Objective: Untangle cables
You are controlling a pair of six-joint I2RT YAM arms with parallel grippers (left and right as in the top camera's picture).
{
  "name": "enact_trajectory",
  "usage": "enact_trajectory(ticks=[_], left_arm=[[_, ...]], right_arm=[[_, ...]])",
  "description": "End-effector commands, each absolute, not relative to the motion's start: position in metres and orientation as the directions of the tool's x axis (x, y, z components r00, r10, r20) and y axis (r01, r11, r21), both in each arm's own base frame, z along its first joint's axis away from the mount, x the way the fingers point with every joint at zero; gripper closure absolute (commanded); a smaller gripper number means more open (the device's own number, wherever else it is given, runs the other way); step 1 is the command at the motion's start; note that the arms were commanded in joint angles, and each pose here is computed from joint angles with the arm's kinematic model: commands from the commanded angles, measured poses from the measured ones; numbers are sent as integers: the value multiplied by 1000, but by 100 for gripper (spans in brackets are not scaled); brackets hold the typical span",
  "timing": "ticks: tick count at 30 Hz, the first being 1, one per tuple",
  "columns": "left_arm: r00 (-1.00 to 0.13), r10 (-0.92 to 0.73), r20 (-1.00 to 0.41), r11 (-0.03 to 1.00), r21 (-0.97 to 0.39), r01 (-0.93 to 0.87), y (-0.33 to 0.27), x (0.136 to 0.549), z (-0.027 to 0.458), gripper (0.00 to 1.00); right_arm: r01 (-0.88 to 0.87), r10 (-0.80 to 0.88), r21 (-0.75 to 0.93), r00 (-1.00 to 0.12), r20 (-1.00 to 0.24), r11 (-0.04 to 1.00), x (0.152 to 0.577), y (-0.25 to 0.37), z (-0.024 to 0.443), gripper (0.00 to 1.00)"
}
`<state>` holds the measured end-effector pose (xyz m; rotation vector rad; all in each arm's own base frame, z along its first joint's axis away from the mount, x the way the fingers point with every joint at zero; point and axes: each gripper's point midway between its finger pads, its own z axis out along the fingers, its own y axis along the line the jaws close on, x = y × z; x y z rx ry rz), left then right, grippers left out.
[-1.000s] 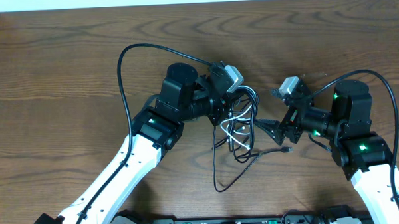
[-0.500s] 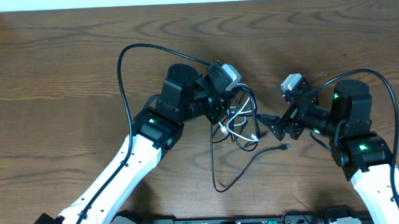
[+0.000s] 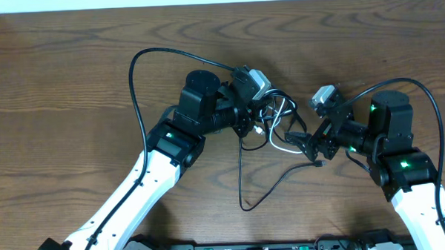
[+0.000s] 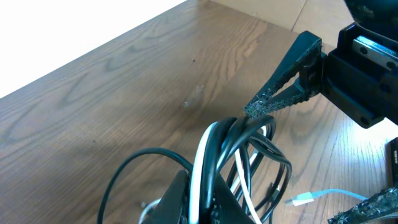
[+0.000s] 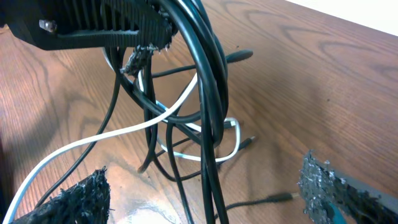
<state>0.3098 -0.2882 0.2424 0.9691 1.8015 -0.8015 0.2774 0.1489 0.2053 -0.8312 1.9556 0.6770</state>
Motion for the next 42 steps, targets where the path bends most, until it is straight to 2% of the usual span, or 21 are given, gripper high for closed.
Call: enact_trajectory(ticks=[1, 4, 9, 11, 12, 13, 15, 16, 17, 21, 26, 30, 32, 37, 42], left_arm=[[-292, 255, -922, 466, -147, 872, -291, 307, 247, 92], [-304, 238, -922, 440, -177, 880, -294, 302, 250, 92], [-266, 207, -941, 277, -204, 939, -307, 278, 266, 92], [-259, 202, -945, 262, -202, 944, -308, 277, 268, 92], [-258, 202, -945, 262, -202, 944, -308, 277, 268, 92], [-258, 202, -945, 262, -202, 944, -308, 277, 268, 92], [-257, 201, -945, 262, -201, 944, -309, 277, 269, 93], [-255, 200, -946, 262, -199, 944, -309, 277, 269, 92], [-255, 200, -946, 262, -199, 944, -309, 277, 269, 92], [-257, 206, -944, 349, -175, 921, -303, 292, 265, 92], [-293, 236, -927, 609, -94, 788, -276, 333, 248, 92], [-381, 224, -897, 846, -15, 532, -228, 369, 231, 92], [-429, 185, -884, 946, 41, 322, -190, 383, 224, 93], [-444, 188, -876, 970, 95, 224, -170, 386, 221, 92], [-444, 188, -876, 970, 95, 224, -170, 386, 221, 92]], right_arm=[[-782, -286, 135, -375, -882, 608, 275, 152, 211, 5], [-784, -288, 132, -371, -883, 607, 275, 153, 211, 6], [-786, -293, 127, -368, -883, 606, 276, 152, 210, 6], [-785, -293, 128, -369, -882, 606, 276, 153, 209, 13], [-785, -293, 128, -370, -882, 606, 276, 153, 209, 19], [-785, -293, 129, -370, -881, 606, 276, 152, 209, 34], [-785, -293, 128, -370, -882, 606, 276, 152, 209, 71], [-783, -294, 127, -371, -881, 609, 276, 152, 209, 87], [-781, -294, 126, -372, -880, 612, 277, 151, 209, 97], [-774, -284, 143, -388, -877, 617, 276, 151, 208, 99], [-709, -257, 161, -443, -859, 686, 284, 142, 204, 99], [-616, -218, 155, -486, -846, 773, 294, 127, 203, 99], [-467, -144, 146, -530, -836, 872, 305, 104, 204, 99], [-175, -10, 104, -552, -834, 979, 316, 58, 208, 99], [111, 123, 74, -546, -829, 991, 315, 14, 205, 99]])
